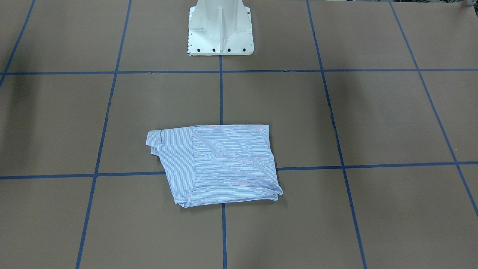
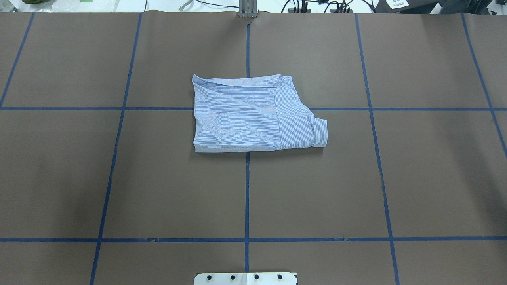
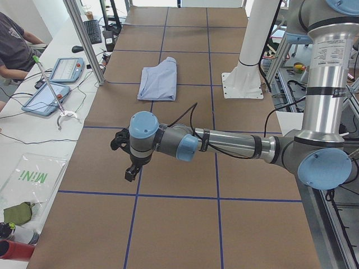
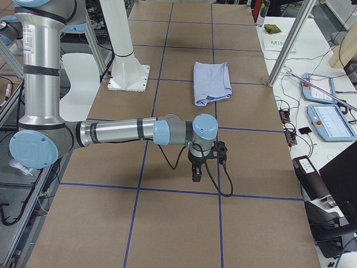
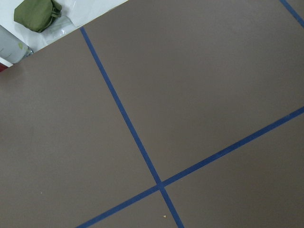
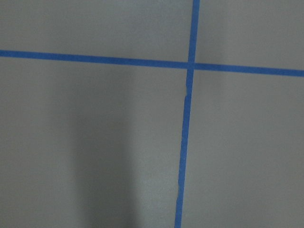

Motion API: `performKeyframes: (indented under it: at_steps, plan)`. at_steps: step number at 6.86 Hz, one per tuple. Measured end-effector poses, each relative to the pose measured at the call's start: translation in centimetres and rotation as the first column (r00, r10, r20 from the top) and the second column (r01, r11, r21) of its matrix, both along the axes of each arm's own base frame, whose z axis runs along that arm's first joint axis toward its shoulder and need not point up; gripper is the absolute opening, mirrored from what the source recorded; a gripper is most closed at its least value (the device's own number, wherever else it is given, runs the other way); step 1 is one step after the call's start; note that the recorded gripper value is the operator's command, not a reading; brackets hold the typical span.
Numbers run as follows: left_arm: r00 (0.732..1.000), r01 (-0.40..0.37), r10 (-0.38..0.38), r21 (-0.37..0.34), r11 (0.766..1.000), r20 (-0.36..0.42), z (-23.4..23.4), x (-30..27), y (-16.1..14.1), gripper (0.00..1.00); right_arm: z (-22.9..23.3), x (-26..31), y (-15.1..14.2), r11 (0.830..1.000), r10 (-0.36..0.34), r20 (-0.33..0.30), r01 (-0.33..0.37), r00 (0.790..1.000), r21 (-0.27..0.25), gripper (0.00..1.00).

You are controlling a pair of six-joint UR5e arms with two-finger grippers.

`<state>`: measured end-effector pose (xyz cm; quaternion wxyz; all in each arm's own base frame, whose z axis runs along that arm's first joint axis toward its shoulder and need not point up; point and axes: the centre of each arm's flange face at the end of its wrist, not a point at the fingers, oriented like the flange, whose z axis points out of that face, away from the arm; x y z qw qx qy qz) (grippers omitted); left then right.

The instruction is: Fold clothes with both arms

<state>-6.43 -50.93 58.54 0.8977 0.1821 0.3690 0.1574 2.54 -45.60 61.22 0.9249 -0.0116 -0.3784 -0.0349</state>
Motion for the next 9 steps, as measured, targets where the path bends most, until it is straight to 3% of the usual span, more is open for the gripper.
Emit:
performKeyframes:
  at_steps: [3,9]
  plan:
    - [1.0,0.003,-0.003,-0.05,0.999,-0.005,2.5,-0.2,2.3,0.99,0.7,-0.1,1.3,1.0,0.006,0.029,-0.007,1.0,0.02,1.0]
    - [0.998,0.059,-0.059,-0.074,0.996,0.005,1.5,-0.8,2.4,0.99,1.0,-0.1,0.9,1.0,0.006,0.031,-0.006,1.0,0.022,1.0]
